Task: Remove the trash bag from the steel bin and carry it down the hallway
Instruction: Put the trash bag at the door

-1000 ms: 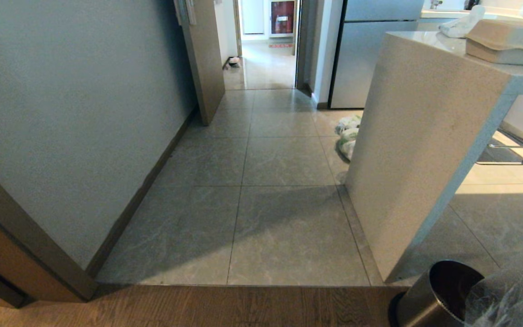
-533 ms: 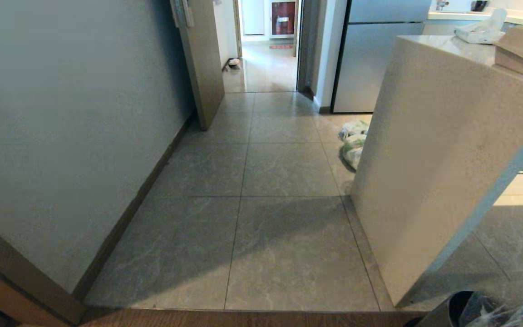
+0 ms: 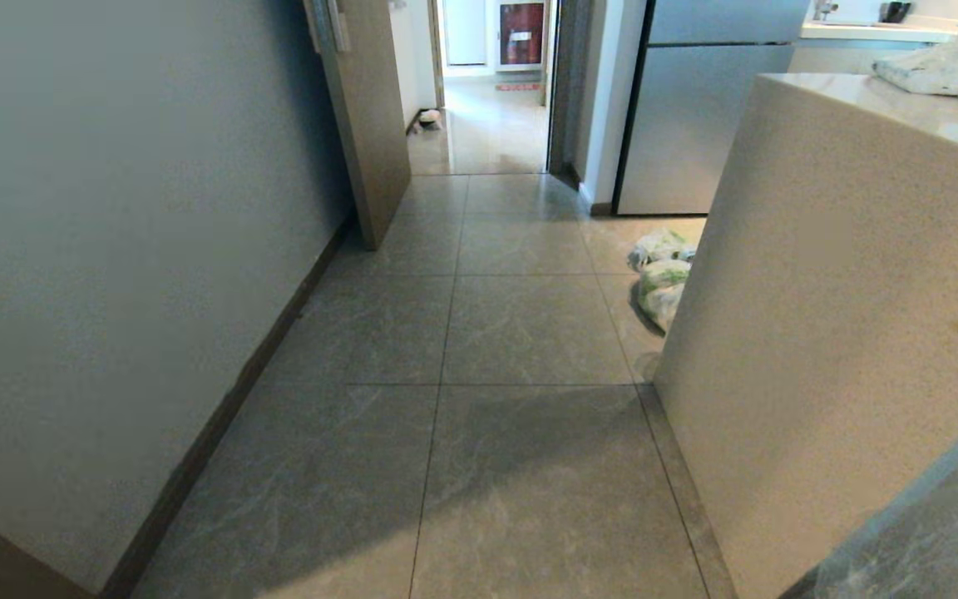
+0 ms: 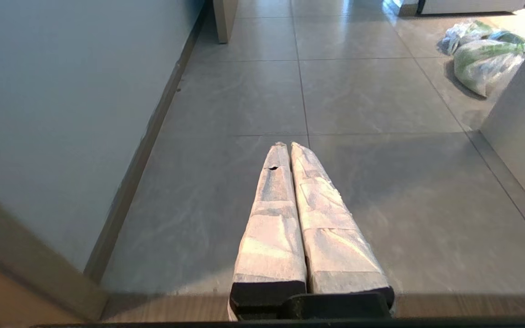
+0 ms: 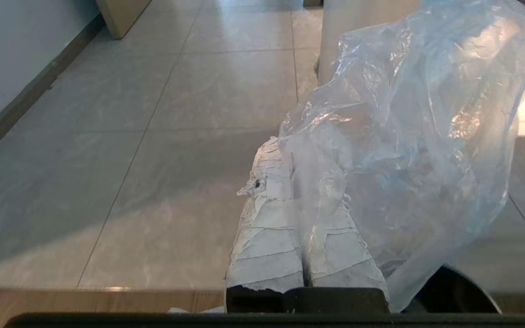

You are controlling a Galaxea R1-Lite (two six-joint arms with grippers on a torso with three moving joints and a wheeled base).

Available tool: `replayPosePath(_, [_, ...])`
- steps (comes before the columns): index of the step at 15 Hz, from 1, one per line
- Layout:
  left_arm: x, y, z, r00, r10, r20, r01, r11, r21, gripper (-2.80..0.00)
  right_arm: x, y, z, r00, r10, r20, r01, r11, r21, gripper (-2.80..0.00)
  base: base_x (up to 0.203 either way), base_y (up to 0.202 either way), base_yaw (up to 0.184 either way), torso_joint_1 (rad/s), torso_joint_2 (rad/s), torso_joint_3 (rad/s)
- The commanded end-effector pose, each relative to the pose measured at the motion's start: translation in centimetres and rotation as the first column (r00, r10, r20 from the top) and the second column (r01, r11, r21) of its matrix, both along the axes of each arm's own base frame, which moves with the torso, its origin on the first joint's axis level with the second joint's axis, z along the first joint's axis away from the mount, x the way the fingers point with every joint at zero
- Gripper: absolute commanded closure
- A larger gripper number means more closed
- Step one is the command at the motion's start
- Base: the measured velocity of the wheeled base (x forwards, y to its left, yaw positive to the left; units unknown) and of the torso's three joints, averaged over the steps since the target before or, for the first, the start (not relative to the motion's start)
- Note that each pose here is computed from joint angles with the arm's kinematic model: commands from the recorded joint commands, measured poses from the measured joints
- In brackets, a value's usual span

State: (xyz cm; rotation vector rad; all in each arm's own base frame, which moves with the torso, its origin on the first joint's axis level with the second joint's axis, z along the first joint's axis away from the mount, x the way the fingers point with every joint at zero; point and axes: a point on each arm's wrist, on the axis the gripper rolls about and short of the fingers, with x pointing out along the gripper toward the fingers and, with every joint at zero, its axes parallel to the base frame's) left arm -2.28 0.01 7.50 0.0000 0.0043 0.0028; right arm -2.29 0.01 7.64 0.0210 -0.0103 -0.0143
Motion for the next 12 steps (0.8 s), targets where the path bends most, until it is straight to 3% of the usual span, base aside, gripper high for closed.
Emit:
replayPosePath(1, [0.00, 0.00, 0.00, 1.000, 0.000, 0.000, 0.000, 1.000, 0.000, 0.00, 0.02, 0.00, -0.04, 1.000, 0.000, -0.002, 0.000, 1.000, 0.000, 0.00, 0.193, 0.000, -0.001, 0.002, 0.00, 0.005])
replayPosePath(12, [0.00, 0.00, 0.00, 1.000, 0.000, 0.000, 0.000, 1.000, 0.000, 0.00, 0.02, 0.00, -0.04, 1.000, 0.001, -0.002, -0.001, 1.000, 0.000, 0.00, 0.189, 0.000, 0.001, 0.004, 0.00, 0.002])
